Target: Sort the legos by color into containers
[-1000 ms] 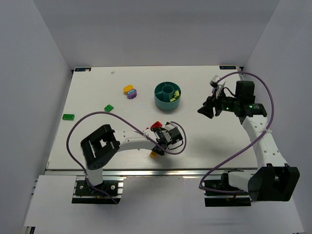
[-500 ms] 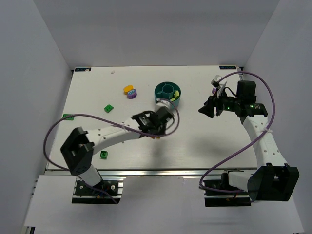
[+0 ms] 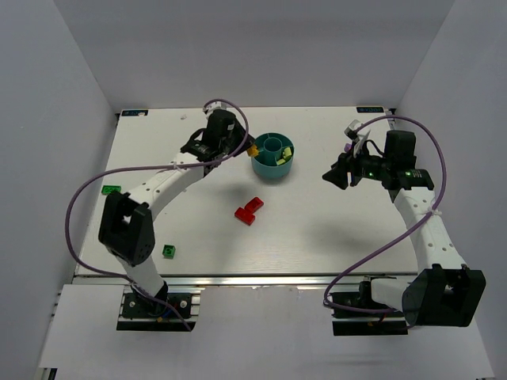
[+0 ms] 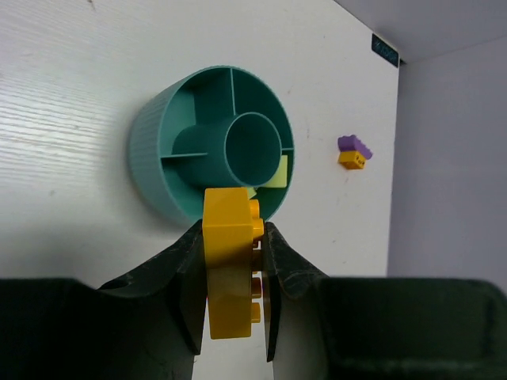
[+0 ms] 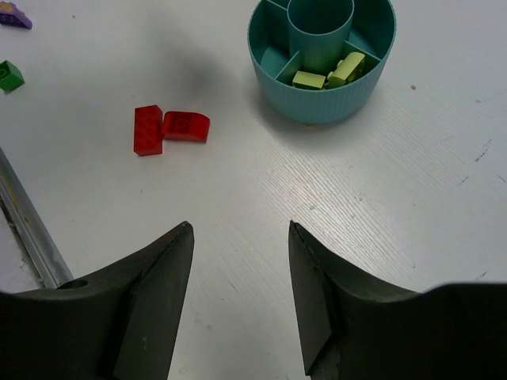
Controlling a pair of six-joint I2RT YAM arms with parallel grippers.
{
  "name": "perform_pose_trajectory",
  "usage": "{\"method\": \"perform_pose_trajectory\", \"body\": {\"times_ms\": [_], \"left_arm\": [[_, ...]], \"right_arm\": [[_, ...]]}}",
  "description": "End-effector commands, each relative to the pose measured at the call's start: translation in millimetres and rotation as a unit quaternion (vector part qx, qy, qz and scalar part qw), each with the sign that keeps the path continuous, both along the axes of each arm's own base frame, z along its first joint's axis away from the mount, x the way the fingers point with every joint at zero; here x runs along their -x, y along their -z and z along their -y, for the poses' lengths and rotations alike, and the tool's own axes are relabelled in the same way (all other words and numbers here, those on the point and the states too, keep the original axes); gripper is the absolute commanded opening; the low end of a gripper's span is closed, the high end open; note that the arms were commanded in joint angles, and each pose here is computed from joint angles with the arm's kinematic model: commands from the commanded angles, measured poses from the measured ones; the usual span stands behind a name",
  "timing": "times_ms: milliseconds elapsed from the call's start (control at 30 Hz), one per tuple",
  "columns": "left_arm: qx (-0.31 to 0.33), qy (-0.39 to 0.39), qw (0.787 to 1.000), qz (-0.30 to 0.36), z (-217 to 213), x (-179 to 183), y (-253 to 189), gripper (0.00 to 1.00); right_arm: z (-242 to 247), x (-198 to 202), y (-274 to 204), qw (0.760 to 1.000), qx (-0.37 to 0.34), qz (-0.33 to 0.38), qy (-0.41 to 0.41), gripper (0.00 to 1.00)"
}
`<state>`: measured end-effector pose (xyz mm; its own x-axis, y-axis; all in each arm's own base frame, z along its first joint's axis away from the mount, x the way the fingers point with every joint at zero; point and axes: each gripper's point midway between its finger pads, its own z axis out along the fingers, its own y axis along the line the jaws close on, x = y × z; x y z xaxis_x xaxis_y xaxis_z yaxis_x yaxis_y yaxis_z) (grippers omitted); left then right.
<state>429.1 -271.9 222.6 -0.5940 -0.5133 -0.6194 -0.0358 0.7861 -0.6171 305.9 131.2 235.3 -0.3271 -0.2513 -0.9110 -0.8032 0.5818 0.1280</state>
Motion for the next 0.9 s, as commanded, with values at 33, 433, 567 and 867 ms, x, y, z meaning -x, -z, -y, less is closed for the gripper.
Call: {"method": "perform_pose_trajectory", "body": {"times_ms": [33,433,567,867], "left_arm": [[0.100,-0.014,0.995,-0.003,27.6,-27.1,-13.2,0.00],[0.131,-0.086,0.987,-0.020,26.9,-53.7,8.0,0.00],[0.126,-0.095,0.987,-0.033,27.4,-57.2,23.6,0.00],[0.118,-0.110,0.986,-0.049,25.6,-60.1,42.8,0.00]], "right_arm": [[0.5,-6.4,-2.4,1.000,-0.013,0.008,0.006,0.56],[-0.6,-5.2,3.3,1.000,-0.023,-0.001,0.005,0.56],[-1.0,-5.7,1.9,1.000,-0.025,0.000,0.005,0.56],[8.8,-10.2,2.5,0.999,-0.026,-0.003,0.022,0.56]]}}
